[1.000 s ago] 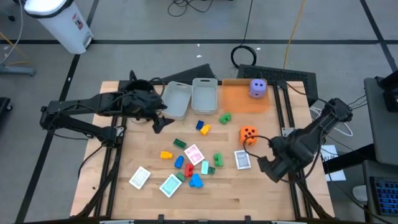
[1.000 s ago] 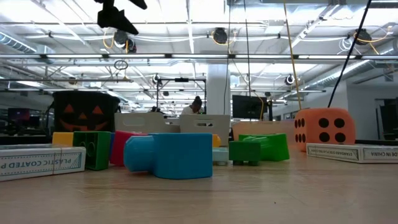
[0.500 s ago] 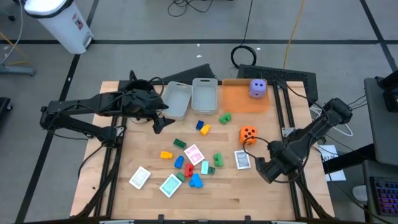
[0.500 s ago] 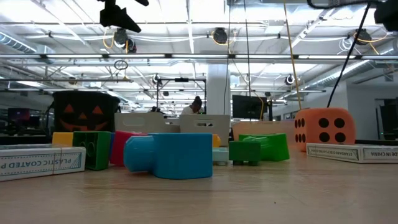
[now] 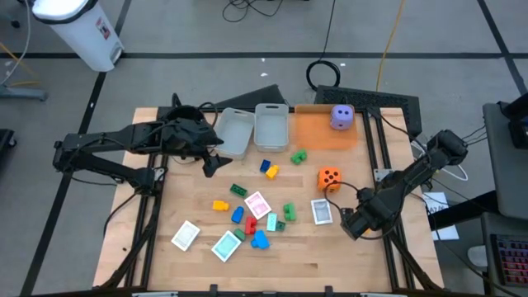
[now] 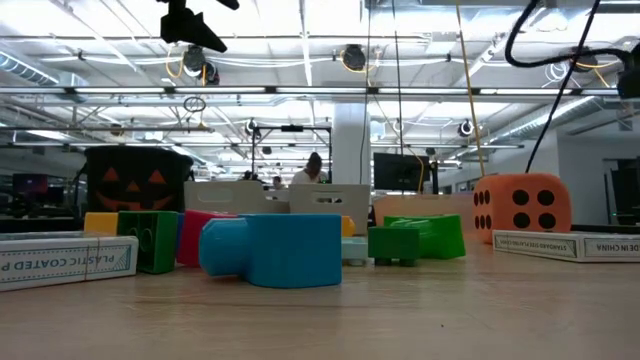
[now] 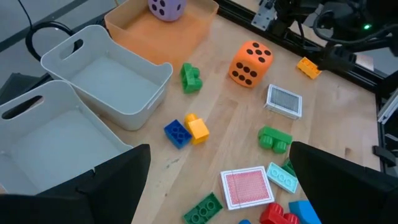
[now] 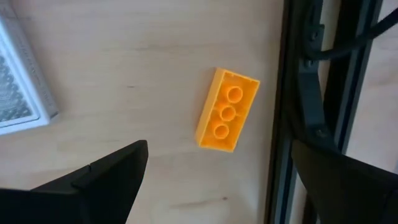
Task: Pick & Place Toys
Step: Put the yellow game piece into the left gray bin
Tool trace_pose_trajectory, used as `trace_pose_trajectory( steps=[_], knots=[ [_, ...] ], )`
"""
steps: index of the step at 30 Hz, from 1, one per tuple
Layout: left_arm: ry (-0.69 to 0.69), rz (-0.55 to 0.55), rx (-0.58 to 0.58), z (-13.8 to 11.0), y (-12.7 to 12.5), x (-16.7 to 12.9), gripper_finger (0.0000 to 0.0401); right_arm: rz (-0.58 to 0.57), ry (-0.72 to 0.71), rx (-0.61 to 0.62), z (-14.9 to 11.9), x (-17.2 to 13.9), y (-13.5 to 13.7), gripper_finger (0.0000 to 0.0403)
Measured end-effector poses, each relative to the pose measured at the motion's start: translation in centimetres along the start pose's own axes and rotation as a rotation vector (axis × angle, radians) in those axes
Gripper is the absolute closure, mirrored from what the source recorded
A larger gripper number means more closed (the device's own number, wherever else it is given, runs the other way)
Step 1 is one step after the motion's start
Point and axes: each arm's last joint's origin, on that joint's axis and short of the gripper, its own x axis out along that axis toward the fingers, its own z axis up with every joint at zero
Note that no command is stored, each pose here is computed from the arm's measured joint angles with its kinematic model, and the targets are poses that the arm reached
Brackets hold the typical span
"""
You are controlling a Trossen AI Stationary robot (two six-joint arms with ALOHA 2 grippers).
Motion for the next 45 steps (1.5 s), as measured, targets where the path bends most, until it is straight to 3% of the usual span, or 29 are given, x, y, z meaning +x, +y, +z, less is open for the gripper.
trace_pose_trajectory(
  steps=[8, 28, 41, 45],
  knots=[
    [0.003, -0.008, 0.0, 0.0, 0.0, 0.0, 0.0011, 0.062, 0.063, -0.003, 0.6, 2.6, -0.1, 0.0009],
    [0.004, -0.01, -0.009, 0.0, 0.0, 0.0, 0.0011, 0.089, 0.11, -0.022, 1.3, 6.2, -0.9, 0.0009],
    [0.004, -0.011, -0.027, 0.0, 0.0, 0.0, 0.0011, 0.14, 0.156, -0.038, 1.5, 7.5, -0.8, 0.0011],
    [0.003, -0.011, -0.027, 0.0, 0.0, 0.0, 0.0011, 0.148, 0.16, -0.04, 1.5, 7.4, -0.8, 0.0033]
  ],
)
